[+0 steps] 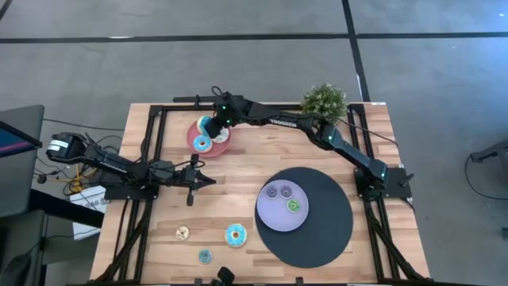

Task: Pick & Place donuts
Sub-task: Put the big blue donut on the pink plate

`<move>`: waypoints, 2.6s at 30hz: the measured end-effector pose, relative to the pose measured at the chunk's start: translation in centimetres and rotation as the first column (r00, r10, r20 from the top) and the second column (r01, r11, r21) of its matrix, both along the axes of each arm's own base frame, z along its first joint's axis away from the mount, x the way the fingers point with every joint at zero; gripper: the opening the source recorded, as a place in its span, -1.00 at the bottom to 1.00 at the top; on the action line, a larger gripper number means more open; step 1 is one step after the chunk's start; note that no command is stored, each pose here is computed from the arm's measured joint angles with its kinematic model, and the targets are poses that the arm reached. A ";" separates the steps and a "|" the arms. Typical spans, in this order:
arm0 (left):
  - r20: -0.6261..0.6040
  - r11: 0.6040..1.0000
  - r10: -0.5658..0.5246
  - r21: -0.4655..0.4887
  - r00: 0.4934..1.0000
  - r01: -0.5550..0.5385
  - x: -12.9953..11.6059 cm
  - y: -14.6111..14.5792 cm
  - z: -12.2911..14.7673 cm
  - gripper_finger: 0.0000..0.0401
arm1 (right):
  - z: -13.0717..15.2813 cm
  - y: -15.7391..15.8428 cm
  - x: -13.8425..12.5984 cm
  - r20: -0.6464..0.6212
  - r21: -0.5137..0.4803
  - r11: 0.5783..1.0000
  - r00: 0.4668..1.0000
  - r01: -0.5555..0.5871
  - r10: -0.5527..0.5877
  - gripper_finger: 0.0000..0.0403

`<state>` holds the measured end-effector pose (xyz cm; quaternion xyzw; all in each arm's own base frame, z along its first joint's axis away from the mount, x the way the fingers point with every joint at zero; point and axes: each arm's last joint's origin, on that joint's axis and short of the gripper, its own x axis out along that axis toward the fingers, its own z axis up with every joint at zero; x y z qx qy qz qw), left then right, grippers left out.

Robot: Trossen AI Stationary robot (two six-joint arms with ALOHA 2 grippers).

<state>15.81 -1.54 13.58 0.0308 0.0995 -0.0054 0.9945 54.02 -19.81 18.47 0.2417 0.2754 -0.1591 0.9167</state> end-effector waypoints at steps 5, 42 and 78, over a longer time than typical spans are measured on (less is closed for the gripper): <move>0.001 1.000 0.001 -0.003 1.000 -0.001 0.0 0.0 0.0 -1.00 | 0.1 0.0 0.0 0.005 -0.004 1.000 1.000 0.001 -0.001 -0.01; 0.000 1.000 0.001 0.002 1.000 -0.001 0.0 0.0 0.0 -1.00 | 5.9 3.9 -4.4 -0.367 -0.074 0.991 0.927 -0.114 0.079 0.14; -0.127 0.817 0.574 0.021 0.809 -0.576 5.2 2.9 8.7 0.05 | -1.2 26.8 -37.9 -0.068 -0.063 0.959 0.958 0.275 -0.279 0.14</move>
